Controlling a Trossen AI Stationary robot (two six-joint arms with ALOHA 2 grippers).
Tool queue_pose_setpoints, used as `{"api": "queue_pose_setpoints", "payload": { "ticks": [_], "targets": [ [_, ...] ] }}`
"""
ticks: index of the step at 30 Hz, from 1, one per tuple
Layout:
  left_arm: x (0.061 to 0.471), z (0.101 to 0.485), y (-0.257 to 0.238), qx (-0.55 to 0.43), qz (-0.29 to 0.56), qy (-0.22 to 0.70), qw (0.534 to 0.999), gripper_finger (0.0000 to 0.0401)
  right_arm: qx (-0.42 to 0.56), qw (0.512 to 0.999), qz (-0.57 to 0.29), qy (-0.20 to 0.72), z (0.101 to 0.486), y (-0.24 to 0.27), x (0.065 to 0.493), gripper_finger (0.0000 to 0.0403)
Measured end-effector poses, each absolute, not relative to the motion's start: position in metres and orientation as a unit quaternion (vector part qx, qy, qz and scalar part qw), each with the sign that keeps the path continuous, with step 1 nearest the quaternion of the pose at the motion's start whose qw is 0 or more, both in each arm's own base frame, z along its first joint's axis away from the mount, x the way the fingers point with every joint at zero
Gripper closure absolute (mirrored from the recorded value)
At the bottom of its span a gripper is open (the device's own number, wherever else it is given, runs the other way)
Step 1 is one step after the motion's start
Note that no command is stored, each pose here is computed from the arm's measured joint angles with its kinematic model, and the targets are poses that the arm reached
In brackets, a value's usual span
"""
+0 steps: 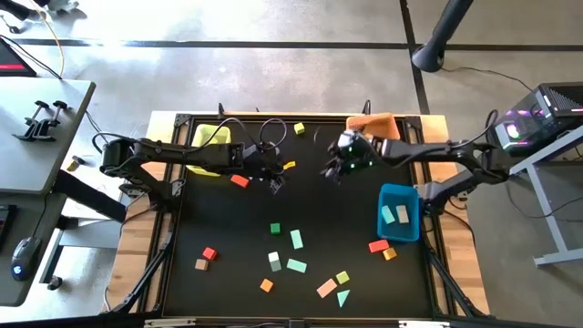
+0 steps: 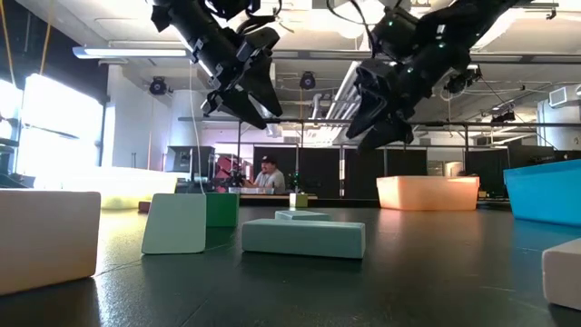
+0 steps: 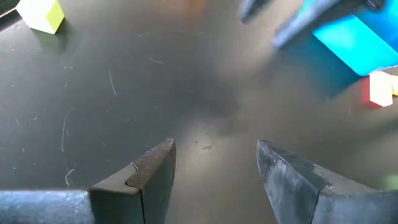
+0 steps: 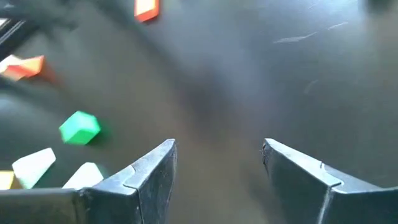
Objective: Sort blocks by size
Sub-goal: Put the pink rectangle block into the blue bin
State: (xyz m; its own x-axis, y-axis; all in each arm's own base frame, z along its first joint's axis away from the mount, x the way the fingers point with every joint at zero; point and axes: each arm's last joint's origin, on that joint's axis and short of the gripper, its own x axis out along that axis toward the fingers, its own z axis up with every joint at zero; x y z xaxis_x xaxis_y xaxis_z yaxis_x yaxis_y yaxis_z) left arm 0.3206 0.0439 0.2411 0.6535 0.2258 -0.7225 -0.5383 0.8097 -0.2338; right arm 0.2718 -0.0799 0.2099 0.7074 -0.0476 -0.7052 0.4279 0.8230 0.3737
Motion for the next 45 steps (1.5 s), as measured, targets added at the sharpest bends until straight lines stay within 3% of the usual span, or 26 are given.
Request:
{"api": "queue_pose_setpoints", "payload": {
  "ticks": [6,13,20,28,36,45],
  "targets": [
    [0.321,0.241,0.044,-0.222,0.217,0.355,0.882,0.0190,0.246,0.888,-0.078,0.381,0.206,-0.038,0.279,0.0169],
    [0.323,0.242,0.031,-0.225,0.175,0.358,0.889,0.0190,0.258,0.880,-0.098,0.386,0.205,-0.008,0.281,0.0169],
    [0.324,0.242,-0.017,-0.216,0.095,0.382,0.893,0.0190,0.332,0.852,-0.104,0.390,0.205,0.025,0.279,0.0169],
    [0.312,0.240,-0.086,-0.155,0.093,0.377,0.908,0.0190,0.397,0.805,-0.106,0.427,0.201,0.070,0.267,0.0169],
    [0.298,0.235,-0.127,-0.145,0.072,0.385,0.909,0.0190,0.256,0.825,0.017,0.503,0.196,0.125,0.240,0.0169],
    [0.287,0.235,-0.150,-0.153,0.081,0.372,0.912,0.0190,0.128,0.841,0.135,0.508,0.185,0.159,0.230,0.0161]
  ]
}}
